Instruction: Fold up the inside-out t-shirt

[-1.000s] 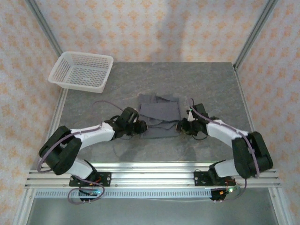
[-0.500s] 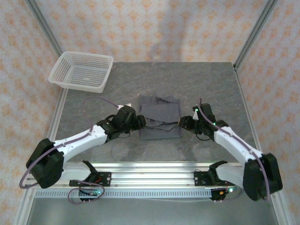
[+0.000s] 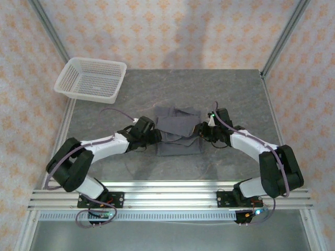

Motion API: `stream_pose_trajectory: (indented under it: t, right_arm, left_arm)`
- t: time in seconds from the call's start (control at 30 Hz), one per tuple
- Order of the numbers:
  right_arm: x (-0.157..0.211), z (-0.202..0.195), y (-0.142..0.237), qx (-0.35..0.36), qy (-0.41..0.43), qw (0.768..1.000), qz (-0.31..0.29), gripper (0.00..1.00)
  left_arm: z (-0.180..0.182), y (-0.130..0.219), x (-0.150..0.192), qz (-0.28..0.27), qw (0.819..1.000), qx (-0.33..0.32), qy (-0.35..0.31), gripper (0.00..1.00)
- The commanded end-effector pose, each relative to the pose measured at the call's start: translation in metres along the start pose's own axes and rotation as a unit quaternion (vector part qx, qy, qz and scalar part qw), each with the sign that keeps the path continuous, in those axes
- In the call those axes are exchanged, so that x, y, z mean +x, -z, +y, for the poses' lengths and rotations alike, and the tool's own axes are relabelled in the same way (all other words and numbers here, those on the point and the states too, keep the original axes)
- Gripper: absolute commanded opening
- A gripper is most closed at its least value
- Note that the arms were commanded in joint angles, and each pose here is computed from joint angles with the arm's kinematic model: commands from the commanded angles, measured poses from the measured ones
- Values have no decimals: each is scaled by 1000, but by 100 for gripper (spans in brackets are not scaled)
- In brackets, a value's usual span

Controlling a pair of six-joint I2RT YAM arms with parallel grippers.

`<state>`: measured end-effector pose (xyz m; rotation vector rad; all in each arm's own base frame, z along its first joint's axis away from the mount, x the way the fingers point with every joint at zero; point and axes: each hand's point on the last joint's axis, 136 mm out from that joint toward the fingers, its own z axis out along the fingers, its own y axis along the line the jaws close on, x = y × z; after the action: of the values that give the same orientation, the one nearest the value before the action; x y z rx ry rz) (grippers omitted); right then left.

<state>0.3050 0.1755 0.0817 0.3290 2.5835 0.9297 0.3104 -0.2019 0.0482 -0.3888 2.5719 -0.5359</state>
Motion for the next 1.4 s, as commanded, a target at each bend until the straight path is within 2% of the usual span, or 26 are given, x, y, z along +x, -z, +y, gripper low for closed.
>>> stream_pose_trajectory:
  t: [0.0,0.13,0.27,0.33,0.43,0.6,0.83,1.03,1.13,1.23,1.37]
  right_arm:
    - [-8,12,0,-19,1,1000,-14,26]
    - [-5,12,2,-15,1,1000,-7,20]
    - [-5,11,8,-9,2,1000,-11,15]
    - [-8,15,12,-10,-5,1000,-17,11]
    - [-21,25,16,-20,-36,999,-35,5]
    - [-61,29,10,0,-78,995,-60,0]
    - [-122,43,-31,-6,-72,996,-59,3]
    - [-178,29,-53,21,-80,993,-84,14]
    - [-194,22,-61,33,-85,993,-71,25]
    - [-200,19,-50,47,-72,994,-68,33]
    - [-193,5,-19,70,-45,993,-89,42]
  left_arm:
    - [-24,-5,-23,-31,999,39,-3,56]
    - [-28,-12,-31,-44,998,47,4,44]
    - [-38,-8,-35,-52,996,74,14,15]
    - [-45,-1,-38,-55,994,88,21,10]
    - [-58,12,-48,-61,992,105,26,10]
    - [-65,11,-80,-69,992,94,47,15]
    - [-65,-24,-136,-107,985,106,78,31]
    - [-62,-53,-177,-118,983,97,100,47]
    - [-62,-61,-196,-117,982,101,108,56]
    - [-62,-49,-214,-131,979,112,108,69]
    - [-59,-11,-223,-147,980,106,80,77]
